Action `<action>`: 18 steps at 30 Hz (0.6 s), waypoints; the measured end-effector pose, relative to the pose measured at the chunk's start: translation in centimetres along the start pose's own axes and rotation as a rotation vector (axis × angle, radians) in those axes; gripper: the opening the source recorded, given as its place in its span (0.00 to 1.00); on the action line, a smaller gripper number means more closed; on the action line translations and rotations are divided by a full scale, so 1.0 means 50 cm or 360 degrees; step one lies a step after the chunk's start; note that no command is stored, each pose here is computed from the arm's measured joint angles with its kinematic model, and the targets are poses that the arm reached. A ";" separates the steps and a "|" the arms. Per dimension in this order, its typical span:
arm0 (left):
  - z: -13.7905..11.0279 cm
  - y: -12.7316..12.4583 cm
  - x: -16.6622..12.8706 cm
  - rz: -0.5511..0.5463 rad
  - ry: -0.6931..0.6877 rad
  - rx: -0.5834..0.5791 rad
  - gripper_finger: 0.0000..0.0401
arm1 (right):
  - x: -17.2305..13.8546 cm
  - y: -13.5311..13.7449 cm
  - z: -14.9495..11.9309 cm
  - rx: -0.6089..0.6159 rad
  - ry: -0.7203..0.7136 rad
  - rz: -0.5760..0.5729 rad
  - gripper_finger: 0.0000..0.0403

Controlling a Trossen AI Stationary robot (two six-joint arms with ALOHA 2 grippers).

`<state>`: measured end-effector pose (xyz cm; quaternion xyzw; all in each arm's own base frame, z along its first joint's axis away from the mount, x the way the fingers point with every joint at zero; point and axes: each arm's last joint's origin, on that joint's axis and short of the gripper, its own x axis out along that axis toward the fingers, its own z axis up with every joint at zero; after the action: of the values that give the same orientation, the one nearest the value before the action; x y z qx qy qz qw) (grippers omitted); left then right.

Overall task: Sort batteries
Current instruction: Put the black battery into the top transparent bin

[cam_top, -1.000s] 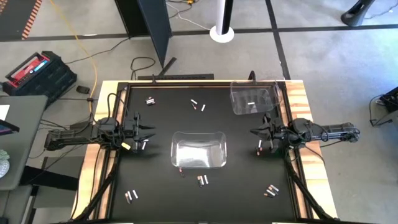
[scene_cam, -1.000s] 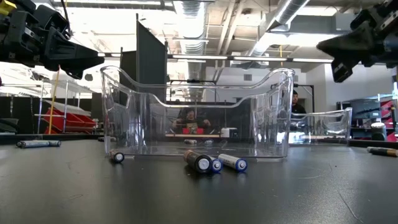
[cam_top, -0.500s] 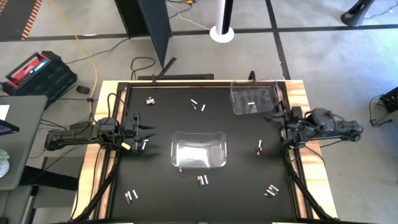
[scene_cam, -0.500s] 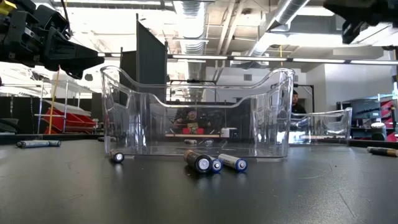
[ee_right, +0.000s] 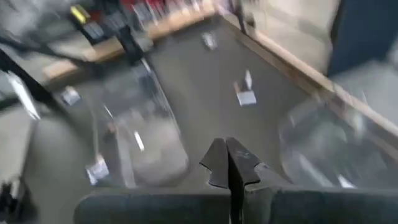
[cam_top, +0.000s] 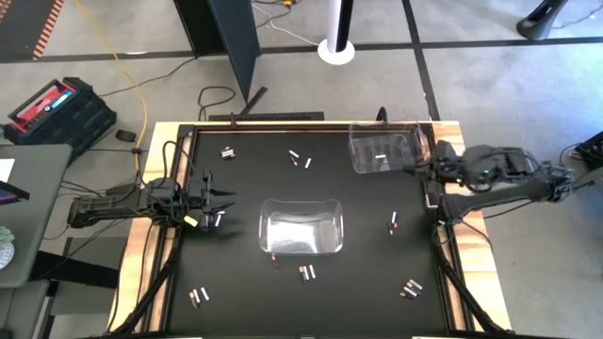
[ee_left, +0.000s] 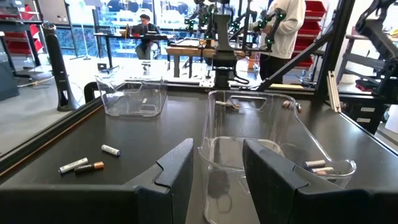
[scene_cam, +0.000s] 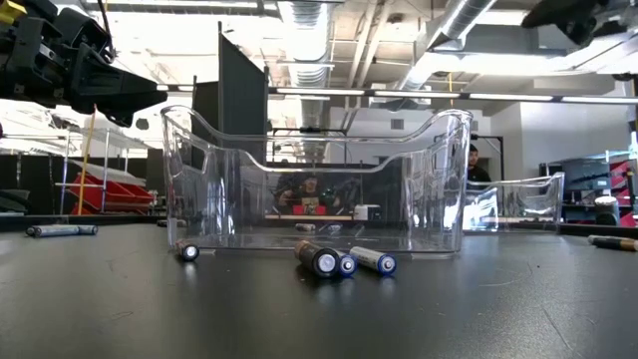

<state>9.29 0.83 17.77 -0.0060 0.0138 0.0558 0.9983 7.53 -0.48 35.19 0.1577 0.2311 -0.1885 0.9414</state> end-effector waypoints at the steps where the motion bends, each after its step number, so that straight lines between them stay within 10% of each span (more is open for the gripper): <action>1: 0.000 0.000 0.000 0.0000 0.0000 0.0000 0.33 | 0.002 0.002 0.006 0.0026 0.0094 -0.0058 0.01; 9: 0.000 0.000 0.000 0.0000 -0.0001 0.0000 0.33 | 0.018 0.003 0.039 0.0152 0.0763 -0.0559 0.01; 18: 0.000 0.000 0.000 0.0000 0.0000 0.0000 0.33 | 0.090 0.011 0.051 0.0200 0.1125 -0.0551 0.03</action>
<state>9.29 0.83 17.77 -0.0059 0.0138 0.0559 0.9983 12.42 -2.25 35.24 0.2288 0.5519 -0.2924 0.7467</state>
